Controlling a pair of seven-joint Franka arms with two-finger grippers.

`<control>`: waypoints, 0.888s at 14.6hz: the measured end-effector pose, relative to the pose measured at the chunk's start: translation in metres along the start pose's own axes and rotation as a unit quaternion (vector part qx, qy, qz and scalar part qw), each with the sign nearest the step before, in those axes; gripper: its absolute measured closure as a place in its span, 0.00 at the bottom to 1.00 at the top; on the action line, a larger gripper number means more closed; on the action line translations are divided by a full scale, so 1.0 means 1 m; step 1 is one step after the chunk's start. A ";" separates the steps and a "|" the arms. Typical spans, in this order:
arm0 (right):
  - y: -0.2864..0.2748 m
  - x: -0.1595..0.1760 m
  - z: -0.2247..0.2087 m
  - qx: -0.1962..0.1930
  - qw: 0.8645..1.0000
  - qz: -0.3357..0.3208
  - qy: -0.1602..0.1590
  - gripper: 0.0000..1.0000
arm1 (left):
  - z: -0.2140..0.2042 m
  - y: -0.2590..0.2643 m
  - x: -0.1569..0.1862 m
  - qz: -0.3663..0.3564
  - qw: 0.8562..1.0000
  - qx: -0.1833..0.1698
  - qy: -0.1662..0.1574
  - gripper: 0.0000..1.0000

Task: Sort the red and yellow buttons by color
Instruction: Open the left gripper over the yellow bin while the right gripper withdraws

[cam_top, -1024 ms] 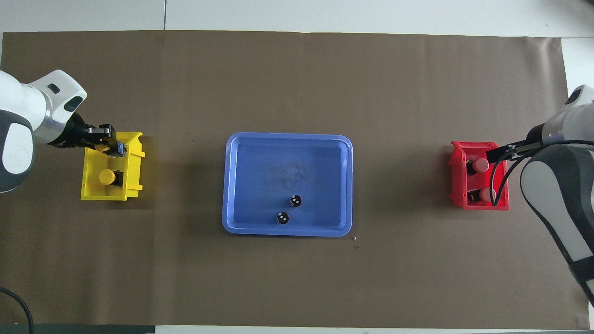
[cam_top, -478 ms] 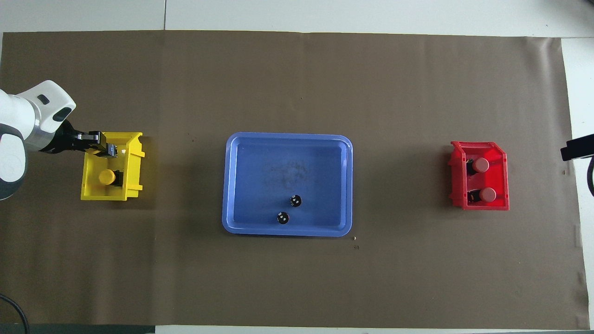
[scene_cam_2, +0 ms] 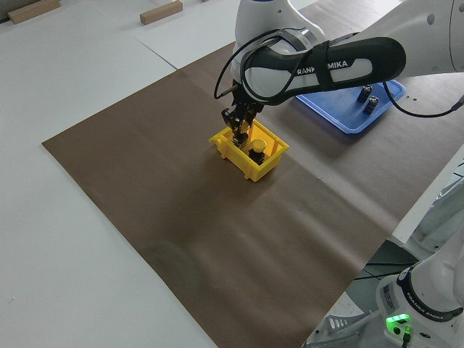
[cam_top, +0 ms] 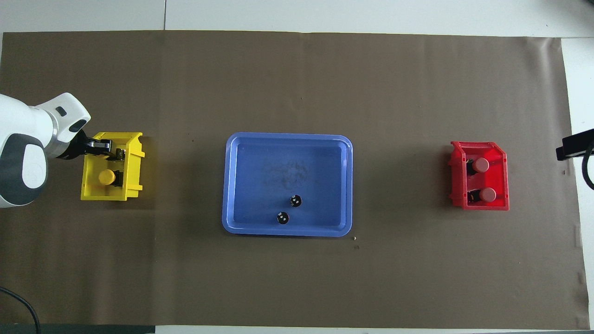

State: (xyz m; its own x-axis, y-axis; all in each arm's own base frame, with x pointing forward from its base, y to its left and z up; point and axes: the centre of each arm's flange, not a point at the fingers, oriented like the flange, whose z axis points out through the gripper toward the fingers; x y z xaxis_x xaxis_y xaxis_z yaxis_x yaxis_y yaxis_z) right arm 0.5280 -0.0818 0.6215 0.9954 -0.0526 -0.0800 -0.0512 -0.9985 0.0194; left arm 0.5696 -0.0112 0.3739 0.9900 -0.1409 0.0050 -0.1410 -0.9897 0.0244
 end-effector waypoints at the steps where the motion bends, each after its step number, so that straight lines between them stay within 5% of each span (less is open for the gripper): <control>1: 0.003 -0.001 0.001 0.002 1.000 0.003 -0.002 0.00 | 0.003 0.000 0.001 0.002 1.000 0.000 0.001 0.59; 4: 0.002 -0.003 0.002 0.005 1.000 0.002 -0.012 0.00 | 0.012 0.000 0.003 0.003 1.000 0.000 0.002 0.59; 7: -0.002 -0.002 0.002 0.004 1.000 0.014 -0.012 0.00 | 0.005 -0.002 0.007 0.002 1.000 0.000 0.006 0.35; 11: -0.005 -0.002 0.002 0.005 1.000 0.011 -0.012 0.00 | -0.030 -0.002 0.015 0.003 1.000 -0.003 -0.012 0.28; 13: -0.010 -0.002 0.002 0.005 1.000 0.007 -0.012 0.00 | -0.065 -0.001 0.020 0.007 1.000 -0.004 -0.027 0.12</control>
State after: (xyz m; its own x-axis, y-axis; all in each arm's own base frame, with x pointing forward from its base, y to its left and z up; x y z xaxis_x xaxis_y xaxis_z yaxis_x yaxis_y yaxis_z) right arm 0.5267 -0.0718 0.6193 0.9923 -0.0670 -0.1041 -0.0661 -0.9977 0.0114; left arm 0.5893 -0.0113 0.4392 0.9866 -0.1559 -0.0480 -0.1544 -0.9874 0.0333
